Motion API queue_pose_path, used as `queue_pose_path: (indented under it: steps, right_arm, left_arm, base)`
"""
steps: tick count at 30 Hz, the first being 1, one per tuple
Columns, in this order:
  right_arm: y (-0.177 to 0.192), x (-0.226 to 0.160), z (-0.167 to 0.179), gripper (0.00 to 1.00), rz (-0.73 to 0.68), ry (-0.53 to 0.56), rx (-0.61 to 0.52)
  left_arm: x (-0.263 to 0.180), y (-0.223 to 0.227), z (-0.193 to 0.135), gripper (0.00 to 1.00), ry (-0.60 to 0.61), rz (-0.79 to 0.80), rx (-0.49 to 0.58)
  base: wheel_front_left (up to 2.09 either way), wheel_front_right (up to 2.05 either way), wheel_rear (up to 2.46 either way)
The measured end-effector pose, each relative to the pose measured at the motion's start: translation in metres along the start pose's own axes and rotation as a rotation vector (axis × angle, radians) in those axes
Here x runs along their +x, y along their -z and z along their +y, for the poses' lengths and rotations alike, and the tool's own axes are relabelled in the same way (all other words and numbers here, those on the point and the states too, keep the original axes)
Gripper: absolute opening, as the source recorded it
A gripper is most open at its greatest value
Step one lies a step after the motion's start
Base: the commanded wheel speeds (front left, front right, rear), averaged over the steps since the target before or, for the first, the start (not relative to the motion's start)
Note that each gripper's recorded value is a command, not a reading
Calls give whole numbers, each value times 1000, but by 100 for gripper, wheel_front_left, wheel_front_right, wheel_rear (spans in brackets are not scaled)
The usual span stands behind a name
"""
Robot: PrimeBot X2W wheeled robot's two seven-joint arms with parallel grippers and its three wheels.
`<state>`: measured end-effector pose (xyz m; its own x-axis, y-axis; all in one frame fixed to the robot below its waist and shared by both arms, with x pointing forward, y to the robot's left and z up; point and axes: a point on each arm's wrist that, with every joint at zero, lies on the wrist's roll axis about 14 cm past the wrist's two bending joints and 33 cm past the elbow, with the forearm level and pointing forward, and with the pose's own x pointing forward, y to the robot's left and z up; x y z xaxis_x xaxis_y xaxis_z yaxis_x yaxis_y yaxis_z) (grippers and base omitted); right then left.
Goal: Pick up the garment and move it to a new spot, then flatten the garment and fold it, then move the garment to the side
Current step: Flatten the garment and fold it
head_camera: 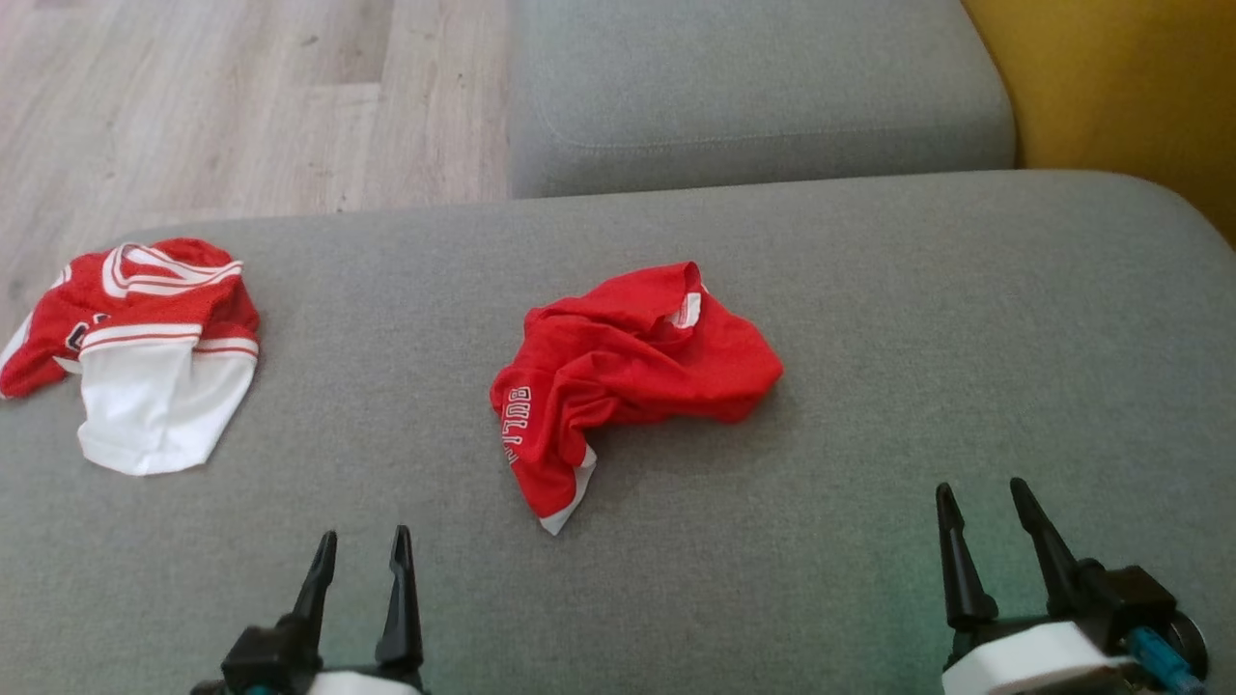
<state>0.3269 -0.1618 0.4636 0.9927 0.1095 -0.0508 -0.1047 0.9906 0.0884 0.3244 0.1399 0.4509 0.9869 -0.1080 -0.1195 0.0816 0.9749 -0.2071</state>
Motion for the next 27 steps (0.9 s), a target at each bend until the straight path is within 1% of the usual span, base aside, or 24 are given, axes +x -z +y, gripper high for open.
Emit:
queue_pose_path:
  steps: [3, 6, 8, 10, 14, 18, 21, 24, 25, 27]
  right_arm:
    - [0, 3, 0, 100, 1, 0, -1]
    - [-6, 9, -2, 100, -15, 3, -10]
    - [-10, 14, -4, 100, -25, 8, -13]
    - [-10, 18, -6, 100, -24, 13, -19]
    - [-9, 31, -8, 100, -14, 13, -25]
    - [-12, 44, -11, 100, -19, 14, -34]
    - [-11, 47, -15, 100, -14, 24, -33]
    - [-5, 44, -22, 100, 6, 48, -33]
    - [-5, 44, -22, 100, 6, 48, -33]
    - [-4, 41, -29, 100, 14, 69, -31]
  left_arm:
    - [9, -6, -6, 100, 26, -12, 19]
    - [30, -24, -20, 100, 75, -48, 37]
    - [48, -37, -41, 100, 140, -65, 50]
    - [65, -48, -69, 100, 218, -72, 45]
    - [99, -56, -124, 100, 373, -52, 71]
    - [131, -44, -161, 100, 489, 26, 142]
    - [147, -20, -183, 100, 572, 115, 215]
    - [159, 4, -197, 100, 617, 200, 277]
    - [159, 4, -197, 100, 617, 200, 277]
    - [165, 21, -201, 100, 631, 263, 307]
  base:
    - [0, 0, 0]
    - [0, 0, 0]
    - [0, 0, 0]
    - [0, 0, 0]
    - [0, 0, 0]
    - [0, 0, 0]
    - [0, 0, 0]
    - [0, 0, 0]
    - [0, 0, 0]
    - [0, 0, 0]
